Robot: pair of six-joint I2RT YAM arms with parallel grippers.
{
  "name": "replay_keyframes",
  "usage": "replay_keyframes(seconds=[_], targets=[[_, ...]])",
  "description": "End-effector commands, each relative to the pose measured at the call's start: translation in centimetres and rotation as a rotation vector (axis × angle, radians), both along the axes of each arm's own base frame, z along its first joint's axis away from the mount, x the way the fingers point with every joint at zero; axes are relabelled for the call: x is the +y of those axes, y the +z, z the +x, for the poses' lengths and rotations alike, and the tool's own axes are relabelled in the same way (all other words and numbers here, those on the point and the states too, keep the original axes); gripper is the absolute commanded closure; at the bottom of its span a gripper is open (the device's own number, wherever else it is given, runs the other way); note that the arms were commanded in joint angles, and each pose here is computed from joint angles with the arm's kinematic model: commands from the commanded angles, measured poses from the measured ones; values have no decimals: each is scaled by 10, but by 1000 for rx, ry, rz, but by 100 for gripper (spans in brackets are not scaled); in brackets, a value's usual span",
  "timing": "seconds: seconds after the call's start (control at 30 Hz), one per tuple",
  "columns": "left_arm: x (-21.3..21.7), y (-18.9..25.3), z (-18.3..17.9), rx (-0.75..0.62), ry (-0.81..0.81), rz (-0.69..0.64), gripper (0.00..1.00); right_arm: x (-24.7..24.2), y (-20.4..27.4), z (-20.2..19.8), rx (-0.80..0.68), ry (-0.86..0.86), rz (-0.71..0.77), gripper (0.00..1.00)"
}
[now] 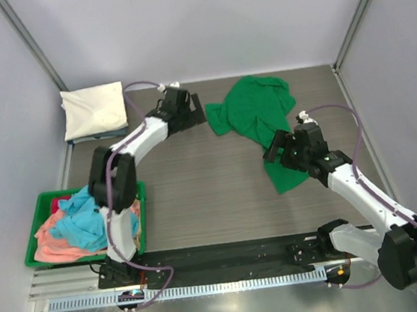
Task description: Fold and stack the t-shirts
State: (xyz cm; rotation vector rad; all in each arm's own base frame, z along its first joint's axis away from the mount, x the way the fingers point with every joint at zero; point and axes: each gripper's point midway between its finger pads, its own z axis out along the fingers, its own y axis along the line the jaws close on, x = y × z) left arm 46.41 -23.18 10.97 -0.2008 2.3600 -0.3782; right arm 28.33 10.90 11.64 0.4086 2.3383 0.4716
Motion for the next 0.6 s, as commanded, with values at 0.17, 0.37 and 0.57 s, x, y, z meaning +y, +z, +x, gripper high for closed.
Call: replay_keyframes(seconds=[0.17, 0.37, 0.57], targets=[[-69, -8, 138, -148, -40, -158, 4, 13, 23, -31, -53, 130, 56, 11], [-74, -57, 164, -93, 6, -178, 12, 12, 18, -41, -46, 146, 50, 11], [-77, -83, 154, -23, -4, -212, 25, 7, 4, -42, -4, 109, 32, 11]])
